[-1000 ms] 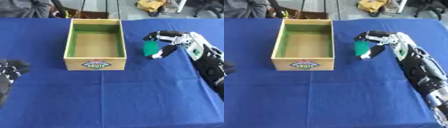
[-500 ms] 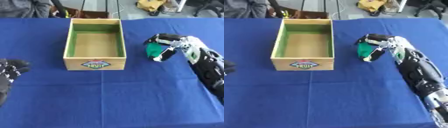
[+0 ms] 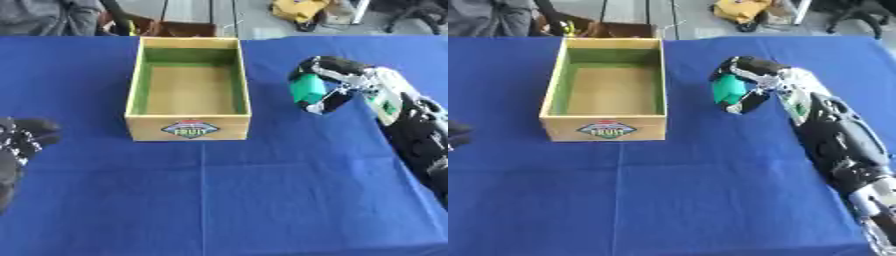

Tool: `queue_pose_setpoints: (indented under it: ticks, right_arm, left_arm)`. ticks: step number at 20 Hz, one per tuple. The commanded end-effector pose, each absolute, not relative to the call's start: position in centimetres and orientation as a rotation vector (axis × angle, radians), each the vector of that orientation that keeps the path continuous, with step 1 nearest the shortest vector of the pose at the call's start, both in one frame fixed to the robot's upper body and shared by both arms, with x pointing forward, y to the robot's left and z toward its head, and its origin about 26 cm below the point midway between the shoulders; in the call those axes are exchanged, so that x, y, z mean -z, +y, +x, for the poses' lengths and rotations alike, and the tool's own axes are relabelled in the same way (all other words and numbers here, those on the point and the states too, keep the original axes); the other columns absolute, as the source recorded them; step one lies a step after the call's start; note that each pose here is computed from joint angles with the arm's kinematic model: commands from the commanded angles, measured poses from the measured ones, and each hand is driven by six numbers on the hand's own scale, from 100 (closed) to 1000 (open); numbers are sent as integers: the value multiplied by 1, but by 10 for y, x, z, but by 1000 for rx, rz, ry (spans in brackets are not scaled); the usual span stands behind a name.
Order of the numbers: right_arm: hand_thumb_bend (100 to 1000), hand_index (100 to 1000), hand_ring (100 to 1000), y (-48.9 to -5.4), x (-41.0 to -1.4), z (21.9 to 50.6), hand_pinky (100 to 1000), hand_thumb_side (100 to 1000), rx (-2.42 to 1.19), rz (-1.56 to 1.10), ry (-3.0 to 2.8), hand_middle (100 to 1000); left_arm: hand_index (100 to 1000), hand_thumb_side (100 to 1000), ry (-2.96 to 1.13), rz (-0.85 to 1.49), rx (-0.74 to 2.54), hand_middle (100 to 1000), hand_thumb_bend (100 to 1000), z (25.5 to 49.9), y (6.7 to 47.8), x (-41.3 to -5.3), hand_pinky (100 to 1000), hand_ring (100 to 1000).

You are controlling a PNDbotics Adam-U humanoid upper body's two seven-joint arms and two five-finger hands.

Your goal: Pick up objects on the table and place them in the box.

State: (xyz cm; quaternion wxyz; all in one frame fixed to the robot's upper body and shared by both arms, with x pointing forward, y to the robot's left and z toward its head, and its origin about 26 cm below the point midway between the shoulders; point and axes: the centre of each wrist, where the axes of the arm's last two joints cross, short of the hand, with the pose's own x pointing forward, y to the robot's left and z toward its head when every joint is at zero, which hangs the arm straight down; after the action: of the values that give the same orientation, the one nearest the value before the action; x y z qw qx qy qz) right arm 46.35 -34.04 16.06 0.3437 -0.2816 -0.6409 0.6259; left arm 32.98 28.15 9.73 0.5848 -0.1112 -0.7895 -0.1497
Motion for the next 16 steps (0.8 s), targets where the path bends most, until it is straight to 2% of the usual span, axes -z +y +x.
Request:
queue_pose_setpoints:
  ticks: [1, 9, 16]
  right_arm:
    - [100, 794, 657, -343, -206, 462, 679, 100, -1615, -823, -1779, 320]
    - [100, 799, 655, -292, -260, 465, 679, 100, -1652, -795, -2000, 325]
    - [100, 800, 661, -250, -264, 477, 683, 100, -1695, -693, -2027, 328]
  left_arm:
    - [679, 1000, -1860, -248, 357, 617, 385, 330, 284, -104, 834, 793]
    - [679, 1000, -1849, -254, 363, 616, 388, 330, 283, -101, 833, 793]
    - [679, 1000, -1849, -286, 377, 616, 392, 332, 276, -102, 833, 792]
